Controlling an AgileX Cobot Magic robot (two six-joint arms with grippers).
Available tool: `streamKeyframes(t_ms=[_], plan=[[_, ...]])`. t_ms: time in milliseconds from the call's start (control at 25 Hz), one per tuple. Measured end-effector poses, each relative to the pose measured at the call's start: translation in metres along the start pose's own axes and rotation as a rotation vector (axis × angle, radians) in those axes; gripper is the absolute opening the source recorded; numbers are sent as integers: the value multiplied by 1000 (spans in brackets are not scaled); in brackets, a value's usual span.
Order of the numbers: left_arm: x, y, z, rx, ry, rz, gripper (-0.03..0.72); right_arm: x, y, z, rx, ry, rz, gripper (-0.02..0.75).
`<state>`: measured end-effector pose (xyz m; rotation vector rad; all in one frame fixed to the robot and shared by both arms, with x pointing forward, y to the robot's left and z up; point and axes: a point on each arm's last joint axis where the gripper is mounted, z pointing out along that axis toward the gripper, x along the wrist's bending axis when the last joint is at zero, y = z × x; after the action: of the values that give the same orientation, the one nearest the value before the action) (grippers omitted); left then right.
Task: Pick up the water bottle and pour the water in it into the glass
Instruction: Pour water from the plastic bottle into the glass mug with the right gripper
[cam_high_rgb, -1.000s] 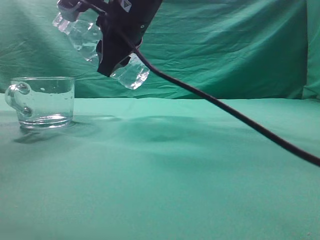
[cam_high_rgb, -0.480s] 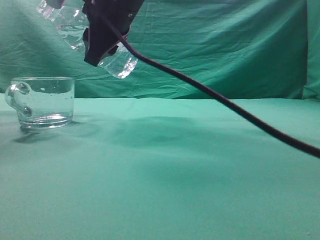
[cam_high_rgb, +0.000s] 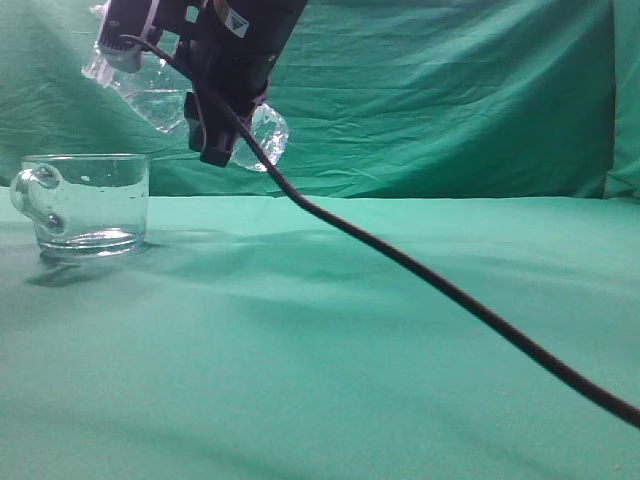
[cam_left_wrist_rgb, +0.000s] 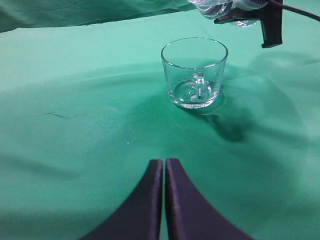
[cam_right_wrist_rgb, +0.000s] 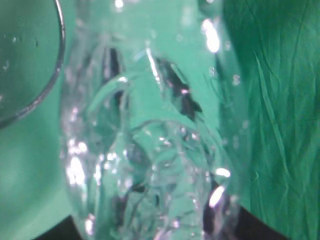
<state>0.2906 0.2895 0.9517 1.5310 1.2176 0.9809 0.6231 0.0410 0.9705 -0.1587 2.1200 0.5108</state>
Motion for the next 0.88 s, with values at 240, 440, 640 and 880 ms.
streamKeyframes(t_ms=[240, 440, 640, 880], plan=[[0, 0, 0, 0, 0, 0, 0, -3, -5, 0, 54, -26, -77, 279], [0, 0, 0, 0, 0, 0, 0, -6, -7, 0, 81, -59, -169, 279], [0, 0, 0, 0, 0, 0, 0, -9, -7, -1, 81, -90, -222, 279], [0, 0, 0, 0, 0, 0, 0, -10, -6, -1, 78, -105, -268, 279]])
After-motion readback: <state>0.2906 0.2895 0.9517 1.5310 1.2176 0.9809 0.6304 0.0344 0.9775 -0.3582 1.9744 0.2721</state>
